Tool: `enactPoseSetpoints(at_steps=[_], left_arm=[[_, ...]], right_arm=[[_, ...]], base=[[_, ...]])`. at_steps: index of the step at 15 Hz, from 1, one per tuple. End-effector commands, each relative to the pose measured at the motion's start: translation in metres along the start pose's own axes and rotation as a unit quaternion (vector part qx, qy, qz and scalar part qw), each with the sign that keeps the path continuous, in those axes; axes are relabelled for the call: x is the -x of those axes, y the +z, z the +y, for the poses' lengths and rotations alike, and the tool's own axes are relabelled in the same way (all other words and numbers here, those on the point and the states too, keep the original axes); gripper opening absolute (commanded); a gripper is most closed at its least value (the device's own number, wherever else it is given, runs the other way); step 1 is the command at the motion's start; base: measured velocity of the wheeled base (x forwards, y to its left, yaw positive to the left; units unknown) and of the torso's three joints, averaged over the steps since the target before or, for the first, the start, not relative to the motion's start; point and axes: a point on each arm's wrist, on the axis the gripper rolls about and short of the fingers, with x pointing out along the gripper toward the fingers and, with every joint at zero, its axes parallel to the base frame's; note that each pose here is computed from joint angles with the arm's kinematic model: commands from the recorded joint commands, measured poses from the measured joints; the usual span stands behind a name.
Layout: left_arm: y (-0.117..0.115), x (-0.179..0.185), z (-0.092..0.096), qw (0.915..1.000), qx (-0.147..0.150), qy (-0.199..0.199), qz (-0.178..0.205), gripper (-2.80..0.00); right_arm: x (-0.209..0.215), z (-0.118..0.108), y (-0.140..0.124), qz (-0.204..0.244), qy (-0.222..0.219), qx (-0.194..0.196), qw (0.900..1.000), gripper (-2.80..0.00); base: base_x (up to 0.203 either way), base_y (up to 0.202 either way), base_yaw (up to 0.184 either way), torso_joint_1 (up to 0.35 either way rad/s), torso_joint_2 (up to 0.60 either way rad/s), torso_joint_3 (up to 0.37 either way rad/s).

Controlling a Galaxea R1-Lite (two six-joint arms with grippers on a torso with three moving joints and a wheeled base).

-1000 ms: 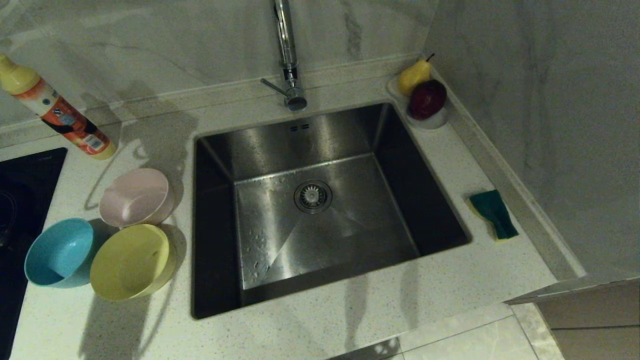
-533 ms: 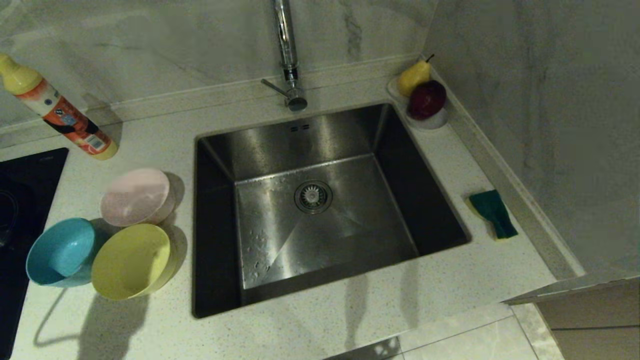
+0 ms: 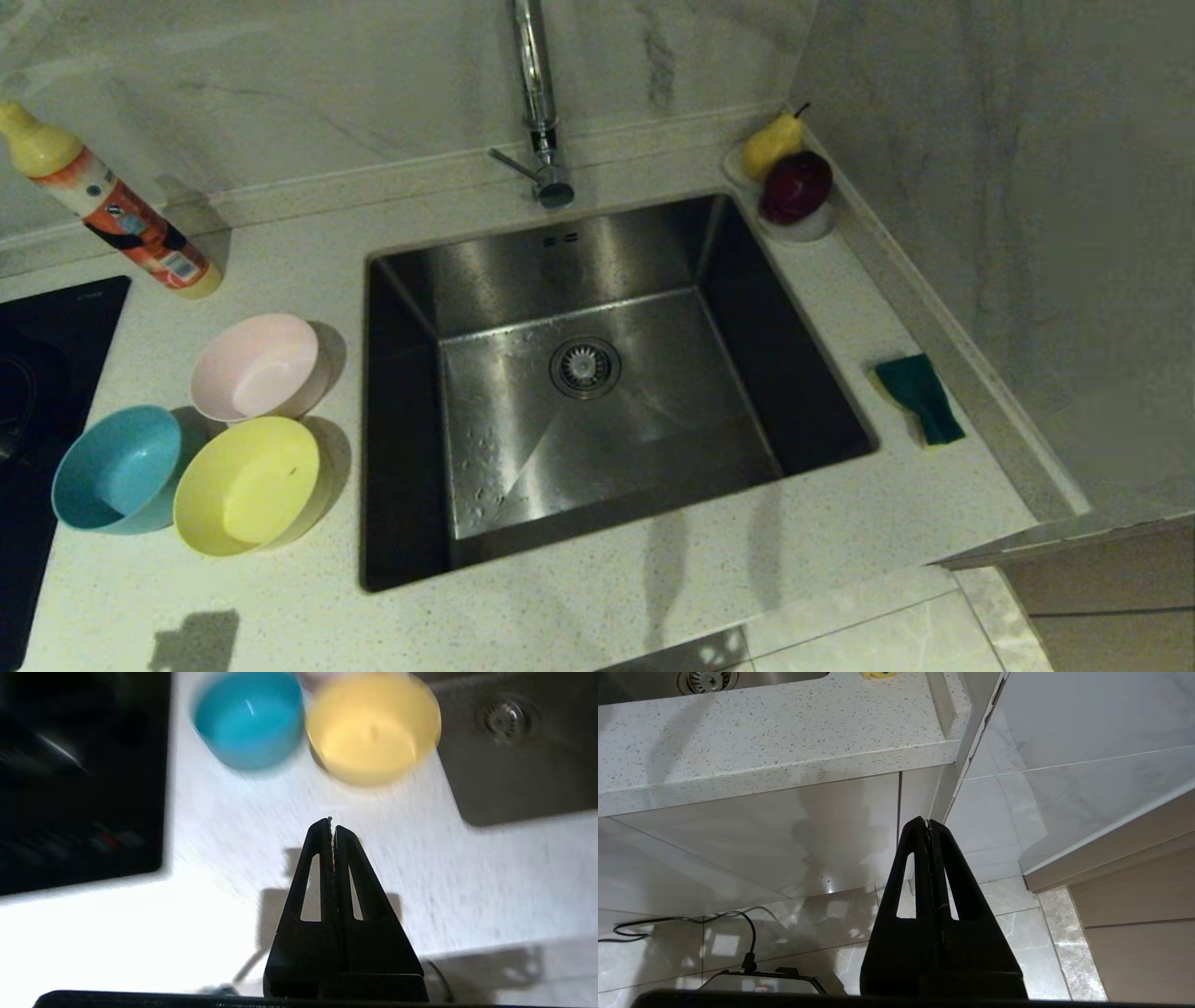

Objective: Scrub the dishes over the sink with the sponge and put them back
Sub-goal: Turn on the faucet

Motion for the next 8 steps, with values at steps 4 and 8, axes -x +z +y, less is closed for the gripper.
enactPoseSetpoints(at_steps=[4, 8], left_arm=[[-0.03, -0.003, -0.005, 0.998, 0.005, -0.063, 0.003, -2.8], [-0.029, -0.003, -0.005, 0.9977, 0.022, -0.063, -0.01, -2.8]], right_arm=[[0.0, 0.0, 0.0, 0.0, 0.001, 0.001, 1.0, -2.8], [0.0, 0.0, 0.0, 0.0, 0.001, 0.0, 1.0, -2.8]], base=[[0.0, 0.0, 0.0, 0.0, 0.0, 0.0], [0.0, 0.0, 0.0, 0.0, 0.0, 0.0]])
